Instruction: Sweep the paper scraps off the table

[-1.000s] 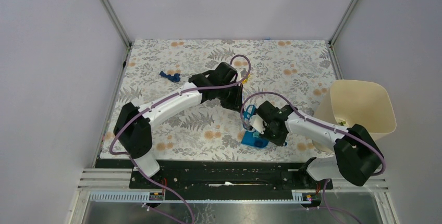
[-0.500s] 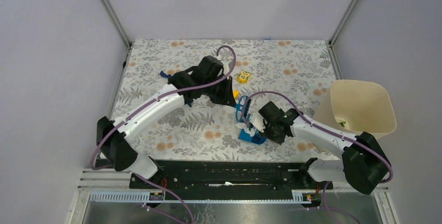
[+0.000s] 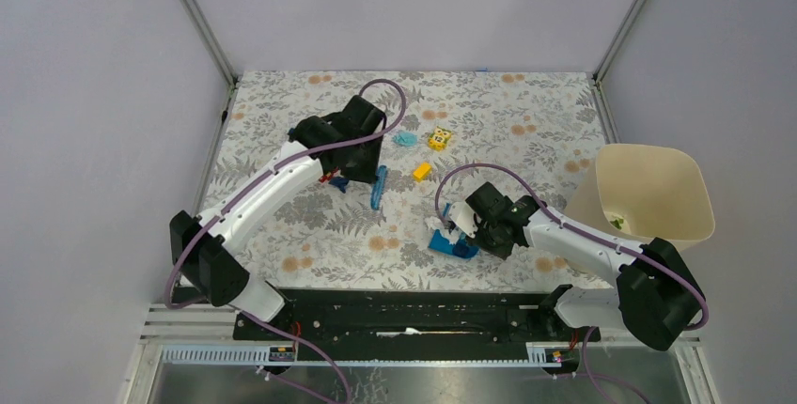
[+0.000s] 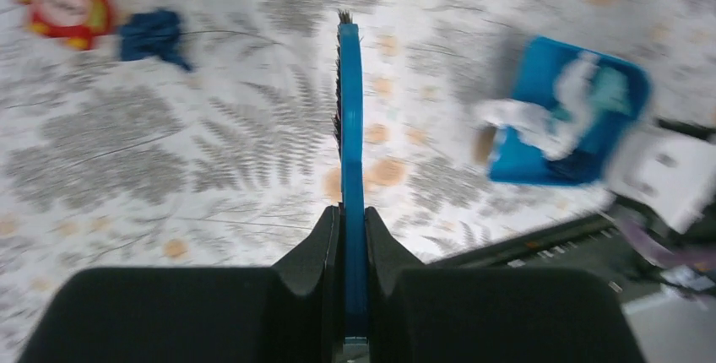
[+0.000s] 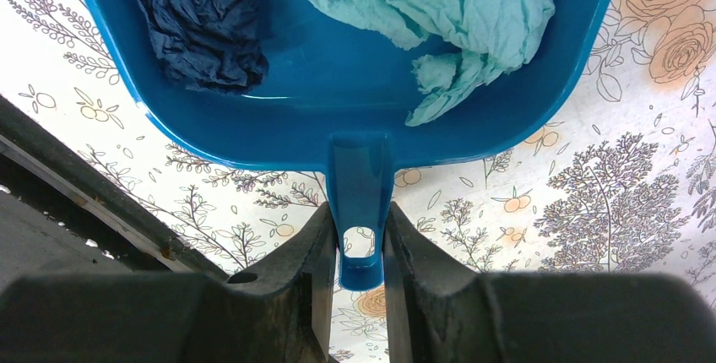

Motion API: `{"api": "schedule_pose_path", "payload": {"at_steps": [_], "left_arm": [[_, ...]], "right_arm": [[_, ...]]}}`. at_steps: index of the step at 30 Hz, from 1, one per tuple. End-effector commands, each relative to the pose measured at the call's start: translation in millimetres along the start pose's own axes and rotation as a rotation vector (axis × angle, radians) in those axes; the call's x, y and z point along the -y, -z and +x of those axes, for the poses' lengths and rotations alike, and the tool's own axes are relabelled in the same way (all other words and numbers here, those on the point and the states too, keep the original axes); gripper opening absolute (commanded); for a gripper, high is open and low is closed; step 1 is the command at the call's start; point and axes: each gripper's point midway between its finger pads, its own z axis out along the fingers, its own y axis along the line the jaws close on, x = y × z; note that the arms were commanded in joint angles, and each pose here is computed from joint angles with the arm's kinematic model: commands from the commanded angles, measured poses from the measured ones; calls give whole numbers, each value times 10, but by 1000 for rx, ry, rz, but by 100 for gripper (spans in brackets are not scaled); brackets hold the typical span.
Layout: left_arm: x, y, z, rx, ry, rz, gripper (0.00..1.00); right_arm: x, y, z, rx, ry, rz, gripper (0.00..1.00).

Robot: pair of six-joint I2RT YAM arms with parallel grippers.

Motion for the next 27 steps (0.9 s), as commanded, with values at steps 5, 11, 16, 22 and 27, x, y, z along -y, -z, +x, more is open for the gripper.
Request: {"api": "schedule_pose_path", "payload": {"at_steps": [5, 11, 16, 22, 27], "left_arm": [[-1064, -1, -354, 41, -47, -507, 0], [-1273, -335, -489, -16, -121, -651, 0], [-1342, -784, -278, -149, -176, -657, 0], [-1014, -904, 0, -185, -101, -439, 0], [-453, -758, 165, -145, -23, -113, 0]], "right_arm": [[-29, -22, -11, -9, 0, -25, 0], [-59, -49, -23, -14, -2, -46, 0], [-77, -54, 13, -17, -2, -46, 0], [-73, -63, 16, -22, -1, -47, 0], [-84, -101, 14, -61, -8, -70, 0]]}}
